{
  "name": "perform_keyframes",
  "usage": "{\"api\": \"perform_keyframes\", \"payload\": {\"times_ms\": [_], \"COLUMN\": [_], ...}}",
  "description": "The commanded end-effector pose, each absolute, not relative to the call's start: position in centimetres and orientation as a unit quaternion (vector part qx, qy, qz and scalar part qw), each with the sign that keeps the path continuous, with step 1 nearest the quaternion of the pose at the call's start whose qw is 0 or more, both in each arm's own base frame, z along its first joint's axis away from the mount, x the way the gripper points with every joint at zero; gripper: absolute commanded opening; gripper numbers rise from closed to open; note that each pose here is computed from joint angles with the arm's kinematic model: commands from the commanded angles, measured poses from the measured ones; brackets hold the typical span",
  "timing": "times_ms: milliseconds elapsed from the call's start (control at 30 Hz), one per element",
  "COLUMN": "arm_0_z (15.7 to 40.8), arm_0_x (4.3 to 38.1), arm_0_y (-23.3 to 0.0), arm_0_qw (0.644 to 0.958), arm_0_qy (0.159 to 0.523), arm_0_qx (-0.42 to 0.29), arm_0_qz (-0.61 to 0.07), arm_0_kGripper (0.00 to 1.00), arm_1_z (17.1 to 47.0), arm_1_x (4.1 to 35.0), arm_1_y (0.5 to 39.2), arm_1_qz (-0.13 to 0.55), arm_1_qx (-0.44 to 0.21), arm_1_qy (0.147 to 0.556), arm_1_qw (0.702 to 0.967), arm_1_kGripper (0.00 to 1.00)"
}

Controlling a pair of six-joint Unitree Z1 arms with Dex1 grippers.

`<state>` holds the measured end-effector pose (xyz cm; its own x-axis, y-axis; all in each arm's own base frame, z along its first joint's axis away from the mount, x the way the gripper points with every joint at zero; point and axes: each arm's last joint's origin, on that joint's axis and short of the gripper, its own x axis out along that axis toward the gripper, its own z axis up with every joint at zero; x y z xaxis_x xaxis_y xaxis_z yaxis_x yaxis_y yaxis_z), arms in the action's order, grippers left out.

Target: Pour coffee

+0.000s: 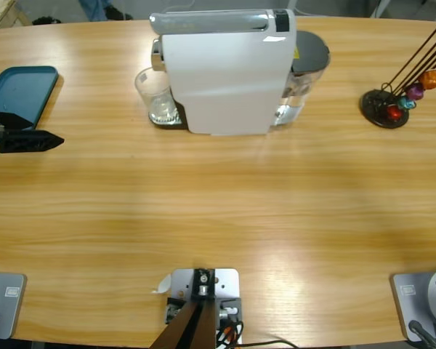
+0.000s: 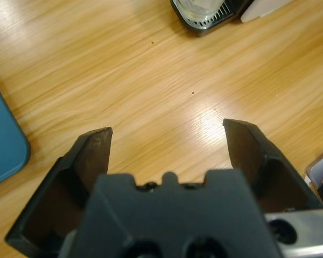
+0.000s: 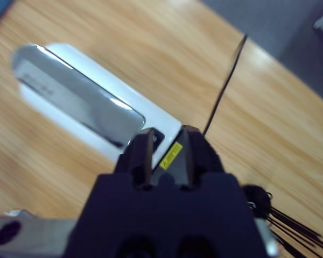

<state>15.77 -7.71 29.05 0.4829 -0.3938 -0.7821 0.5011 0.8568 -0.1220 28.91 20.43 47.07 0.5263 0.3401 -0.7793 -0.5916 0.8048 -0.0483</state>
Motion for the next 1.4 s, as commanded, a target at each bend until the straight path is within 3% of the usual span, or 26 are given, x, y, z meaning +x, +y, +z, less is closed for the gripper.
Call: {"api": "perform_keyframes", "payload": {"times_ms": [33, 300, 467, 567, 767, 900, 1033, 1167, 1400], "arm_0_z": [28.7, 29.6, 29.8, 30.2, 31.0, 31.8, 31.5, 31.5, 31.4], "arm_0_x": [14.1, 11.8, 11.4, 10.4, 6.9, 6.5, 5.2, 4.6, 6.2], "arm_0_y": [-7.4, -6.6, -6.8, -6.5, -4.7, -4.6, -3.9, -3.6, -4.5], "arm_0_qw": [0.854, 0.861, 0.86, 0.865, 0.89, 0.884, 0.876, 0.879, 0.864], "arm_0_qy": [0.434, 0.412, 0.407, 0.393, 0.343, 0.357, 0.38, 0.371, 0.404], "arm_0_qx": [0.081, 0.084, 0.085, 0.083, 0.034, 0.024, 0.03, 0.028, 0.037], "arm_0_qz": [-0.275, -0.287, -0.295, -0.302, -0.3, -0.3, -0.297, -0.3, -0.297], "arm_0_kGripper": [0.977, 0.989, 0.991, 0.991, 0.995, 0.996, 0.996, 0.996, 0.996], "arm_1_z": [48.4, 41.0, 36.3, 34.7, 34.8, 33.6, 33.2, 33.2, 33.2], "arm_1_x": [20.6, 14.7, 12.4, 11.3, 9.2, 8.2, 6.7, 6.7, 6.5], "arm_1_y": [15.0, 10.6, 8.7, 7.9, 6.3, 5.2, 4.1, 4.1, 4.0], "arm_1_qz": [0.284, 0.28, 0.264, 0.266, 0.259, 0.23, 0.228, 0.227, 0.228], "arm_1_qx": [-0.152, -0.13, -0.15, -0.148, -0.152, -0.178, -0.166, -0.165, -0.163], "arm_1_qy": [0.383, 0.328, 0.372, 0.361, 0.365, 0.403, 0.39, 0.39, 0.385], "arm_1_qw": [0.866, 0.892, 0.877, 0.882, 0.881, 0.868, 0.877, 0.877, 0.879], "arm_1_kGripper": [1.0, 1.0, 1.0, 1.0, 1.0, 1.0, 1.0, 1.0, 1.0]}}
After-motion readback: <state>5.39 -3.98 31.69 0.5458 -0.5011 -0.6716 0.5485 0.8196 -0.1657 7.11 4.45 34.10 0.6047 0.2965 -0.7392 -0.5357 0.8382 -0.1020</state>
